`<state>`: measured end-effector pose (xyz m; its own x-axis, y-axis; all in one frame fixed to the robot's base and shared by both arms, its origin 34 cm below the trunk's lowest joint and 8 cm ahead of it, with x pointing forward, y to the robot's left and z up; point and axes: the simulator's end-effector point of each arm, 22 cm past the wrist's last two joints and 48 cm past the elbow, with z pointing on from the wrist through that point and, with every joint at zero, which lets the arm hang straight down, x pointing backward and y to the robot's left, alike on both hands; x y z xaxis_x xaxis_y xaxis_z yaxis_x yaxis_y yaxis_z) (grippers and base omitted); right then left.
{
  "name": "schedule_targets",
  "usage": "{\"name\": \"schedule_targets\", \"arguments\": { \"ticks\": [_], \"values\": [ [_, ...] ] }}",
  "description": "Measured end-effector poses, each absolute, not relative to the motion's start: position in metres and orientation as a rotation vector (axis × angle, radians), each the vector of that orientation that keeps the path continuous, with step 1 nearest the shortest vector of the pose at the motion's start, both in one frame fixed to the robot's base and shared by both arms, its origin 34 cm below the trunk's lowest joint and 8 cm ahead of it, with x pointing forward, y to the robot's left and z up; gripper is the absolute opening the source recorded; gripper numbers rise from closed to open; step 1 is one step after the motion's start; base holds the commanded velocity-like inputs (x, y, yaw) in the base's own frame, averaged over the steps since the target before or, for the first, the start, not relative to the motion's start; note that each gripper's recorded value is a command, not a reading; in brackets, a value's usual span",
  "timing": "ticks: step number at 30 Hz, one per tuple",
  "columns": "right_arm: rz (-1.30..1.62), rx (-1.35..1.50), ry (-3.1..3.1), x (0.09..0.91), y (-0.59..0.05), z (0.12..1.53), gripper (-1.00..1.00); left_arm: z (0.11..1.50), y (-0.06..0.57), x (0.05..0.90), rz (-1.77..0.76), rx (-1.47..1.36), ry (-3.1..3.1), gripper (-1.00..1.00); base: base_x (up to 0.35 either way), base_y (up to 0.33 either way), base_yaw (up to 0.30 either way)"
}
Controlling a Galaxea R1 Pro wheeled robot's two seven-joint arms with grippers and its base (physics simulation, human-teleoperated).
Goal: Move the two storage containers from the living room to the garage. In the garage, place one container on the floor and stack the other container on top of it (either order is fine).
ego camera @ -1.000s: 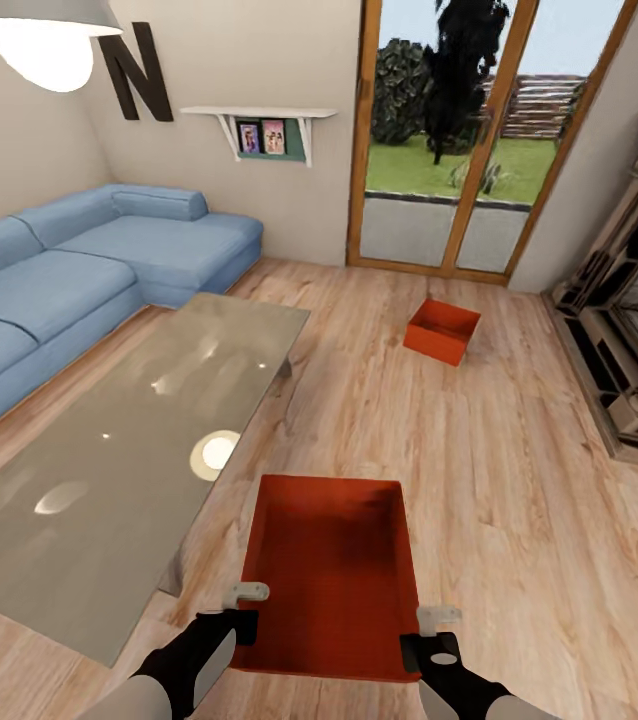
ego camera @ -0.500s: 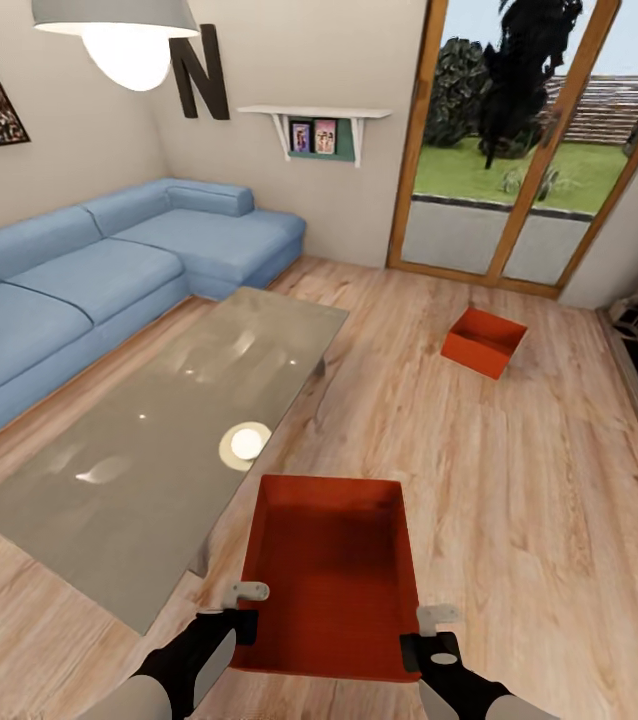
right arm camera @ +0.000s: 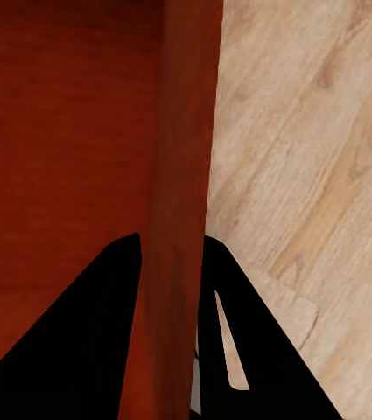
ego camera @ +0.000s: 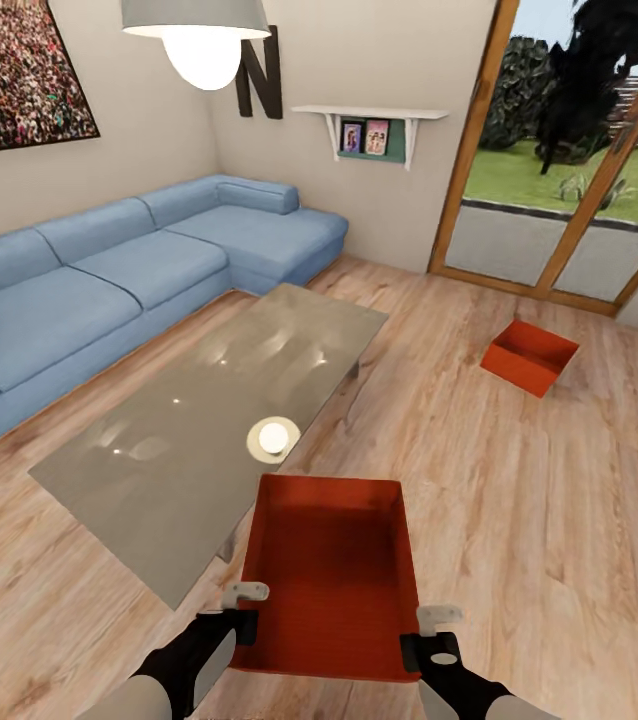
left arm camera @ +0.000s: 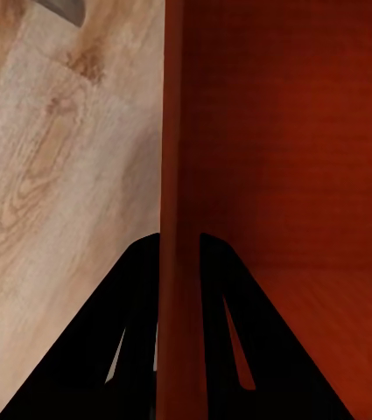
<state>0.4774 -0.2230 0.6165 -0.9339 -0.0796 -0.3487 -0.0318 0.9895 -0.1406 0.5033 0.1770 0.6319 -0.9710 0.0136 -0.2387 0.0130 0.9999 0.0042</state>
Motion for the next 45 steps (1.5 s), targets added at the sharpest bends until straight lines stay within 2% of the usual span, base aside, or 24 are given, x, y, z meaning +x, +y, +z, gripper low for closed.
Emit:
{"name": "schedule_targets", "arguments": {
  "ticks": [45],
  "values": [
    [-0.187,-0.083,2.772,0.4779,-0.2231,0.6166,-1.00,0.6318,0.1769,0.5032,0.003,0.016,2.899,-1.00,0.000,0.000,0.270]
  ]
}}
